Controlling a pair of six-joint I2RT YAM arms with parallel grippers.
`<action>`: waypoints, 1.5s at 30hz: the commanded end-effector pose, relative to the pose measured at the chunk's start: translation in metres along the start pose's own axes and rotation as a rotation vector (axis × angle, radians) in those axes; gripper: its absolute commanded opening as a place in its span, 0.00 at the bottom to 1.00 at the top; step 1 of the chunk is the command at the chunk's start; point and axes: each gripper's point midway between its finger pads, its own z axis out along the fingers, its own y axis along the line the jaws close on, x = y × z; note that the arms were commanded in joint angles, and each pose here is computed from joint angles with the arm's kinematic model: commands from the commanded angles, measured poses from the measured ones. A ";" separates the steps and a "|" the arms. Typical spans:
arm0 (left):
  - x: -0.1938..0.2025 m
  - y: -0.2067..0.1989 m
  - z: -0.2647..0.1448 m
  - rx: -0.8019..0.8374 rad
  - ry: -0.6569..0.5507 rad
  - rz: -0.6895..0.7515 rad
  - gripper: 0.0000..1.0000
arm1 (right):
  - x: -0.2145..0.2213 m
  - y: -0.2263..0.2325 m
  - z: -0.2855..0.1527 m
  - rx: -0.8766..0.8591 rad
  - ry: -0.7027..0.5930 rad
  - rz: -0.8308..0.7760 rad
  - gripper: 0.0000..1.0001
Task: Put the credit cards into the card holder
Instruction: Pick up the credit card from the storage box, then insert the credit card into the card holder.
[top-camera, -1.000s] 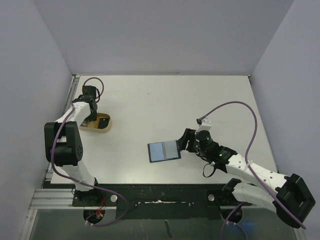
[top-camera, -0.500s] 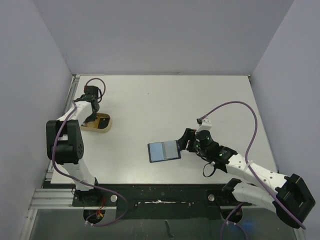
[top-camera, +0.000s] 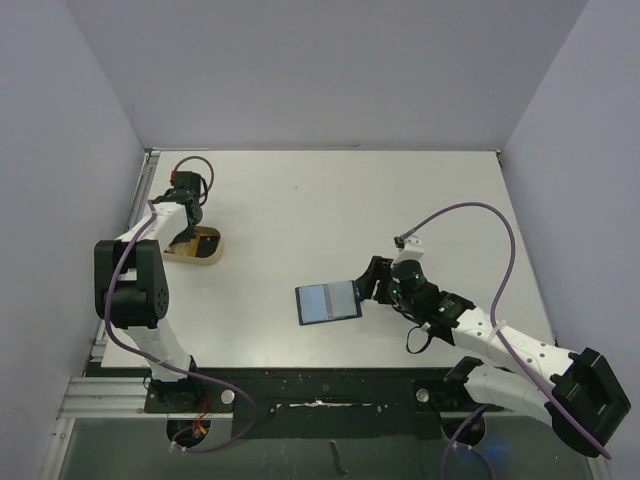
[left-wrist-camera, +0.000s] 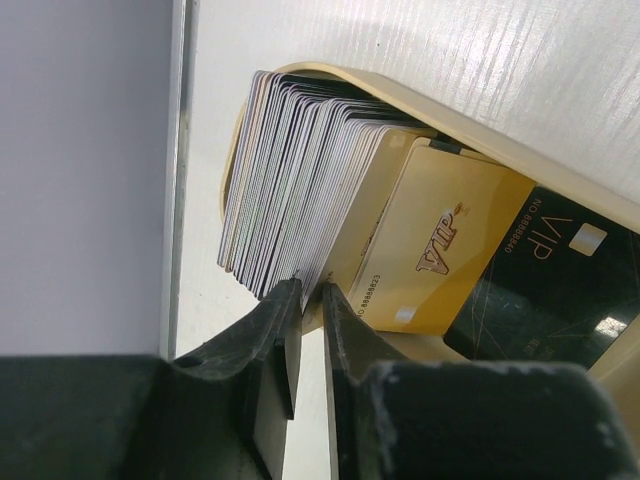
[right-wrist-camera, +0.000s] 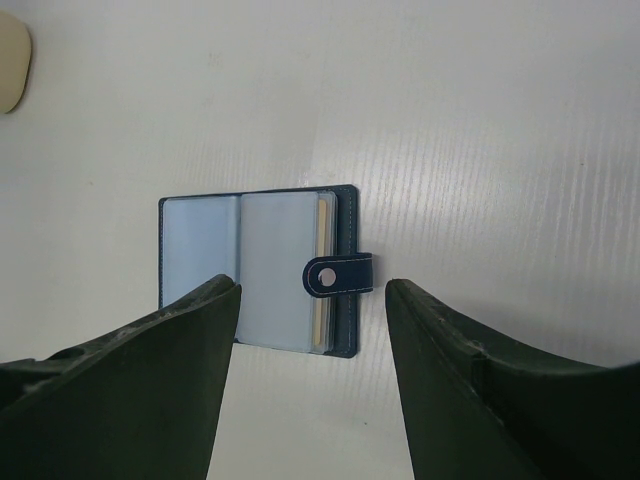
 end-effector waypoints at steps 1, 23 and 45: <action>-0.027 0.014 -0.015 -0.035 -0.072 -0.030 0.10 | -0.013 0.008 0.001 -0.031 -0.050 0.005 0.61; -0.035 0.006 -0.048 0.035 -0.100 -0.059 0.00 | -0.012 0.012 0.000 -0.042 -0.033 0.014 0.61; -0.049 -0.017 -0.148 0.409 -0.280 -0.188 0.00 | -0.032 0.015 -0.009 0.012 -0.040 0.001 0.61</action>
